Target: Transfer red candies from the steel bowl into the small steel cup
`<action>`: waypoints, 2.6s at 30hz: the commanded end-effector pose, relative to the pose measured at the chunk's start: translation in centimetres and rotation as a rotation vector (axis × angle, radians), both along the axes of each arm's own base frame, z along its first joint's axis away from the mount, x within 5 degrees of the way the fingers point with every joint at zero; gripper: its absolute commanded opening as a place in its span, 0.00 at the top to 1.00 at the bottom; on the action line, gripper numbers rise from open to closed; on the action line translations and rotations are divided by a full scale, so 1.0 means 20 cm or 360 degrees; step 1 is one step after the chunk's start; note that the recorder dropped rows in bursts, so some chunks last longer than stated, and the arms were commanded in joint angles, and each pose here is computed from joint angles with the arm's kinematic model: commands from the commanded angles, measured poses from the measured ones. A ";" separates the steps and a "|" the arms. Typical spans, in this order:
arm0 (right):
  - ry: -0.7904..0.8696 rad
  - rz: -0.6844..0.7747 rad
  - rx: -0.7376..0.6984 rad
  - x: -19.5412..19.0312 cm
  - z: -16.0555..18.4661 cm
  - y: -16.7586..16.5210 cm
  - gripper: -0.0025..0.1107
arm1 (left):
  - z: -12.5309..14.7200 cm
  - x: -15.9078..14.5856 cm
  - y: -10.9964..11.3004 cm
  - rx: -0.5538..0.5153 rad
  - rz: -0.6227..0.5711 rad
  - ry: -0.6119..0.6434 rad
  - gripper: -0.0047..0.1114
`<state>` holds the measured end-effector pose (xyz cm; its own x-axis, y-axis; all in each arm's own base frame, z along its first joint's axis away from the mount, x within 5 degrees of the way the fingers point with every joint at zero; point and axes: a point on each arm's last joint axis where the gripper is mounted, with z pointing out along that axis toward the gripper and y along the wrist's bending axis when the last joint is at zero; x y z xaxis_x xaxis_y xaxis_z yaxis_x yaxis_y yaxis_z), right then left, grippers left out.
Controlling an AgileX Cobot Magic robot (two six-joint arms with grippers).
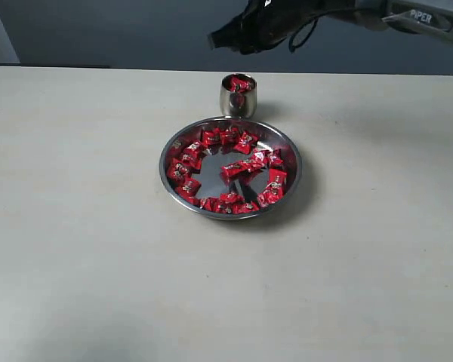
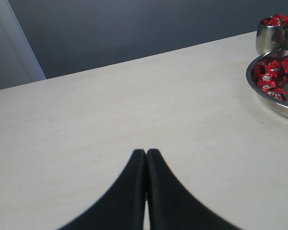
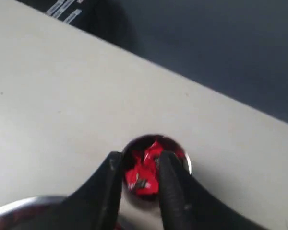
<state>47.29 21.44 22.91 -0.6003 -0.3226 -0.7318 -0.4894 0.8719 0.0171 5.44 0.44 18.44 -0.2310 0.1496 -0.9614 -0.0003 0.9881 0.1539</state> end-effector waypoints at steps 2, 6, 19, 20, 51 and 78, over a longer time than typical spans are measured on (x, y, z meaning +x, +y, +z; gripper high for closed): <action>0.0429 0.0100 -0.0122 -0.12 -0.02 -0.02 0.73 | 0.01 0.00 0.00 -0.0012 -0.0001 -0.0019 0.96; 0.0696 0.0205 -0.0196 -0.18 -0.10 -0.03 0.73 | 0.01 0.00 0.00 -0.0012 -0.0001 -0.0019 0.96; 0.1076 0.0421 -0.0176 -0.23 -0.37 0.02 0.67 | 0.01 0.00 0.00 -0.0012 -0.0001 -0.0019 0.96; 0.1098 0.0444 -0.0185 -0.24 -0.39 0.02 0.63 | 0.01 0.00 0.00 -0.0012 -0.0001 -0.0019 0.96; 0.0963 0.0589 -0.0293 -0.26 -0.59 0.19 0.60 | 0.01 0.00 0.00 -0.0012 -0.0001 -0.0019 0.96; 0.0754 0.0602 -0.0290 -0.27 -0.30 0.19 0.98 | 0.01 0.00 0.00 -0.0012 -0.0001 -0.0019 0.96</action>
<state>42.03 25.21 15.95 -0.6736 -0.6697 -0.3128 -0.7342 0.6551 0.1785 5.44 0.44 18.44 -0.2310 0.1496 -0.9614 -0.0003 0.9881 0.1539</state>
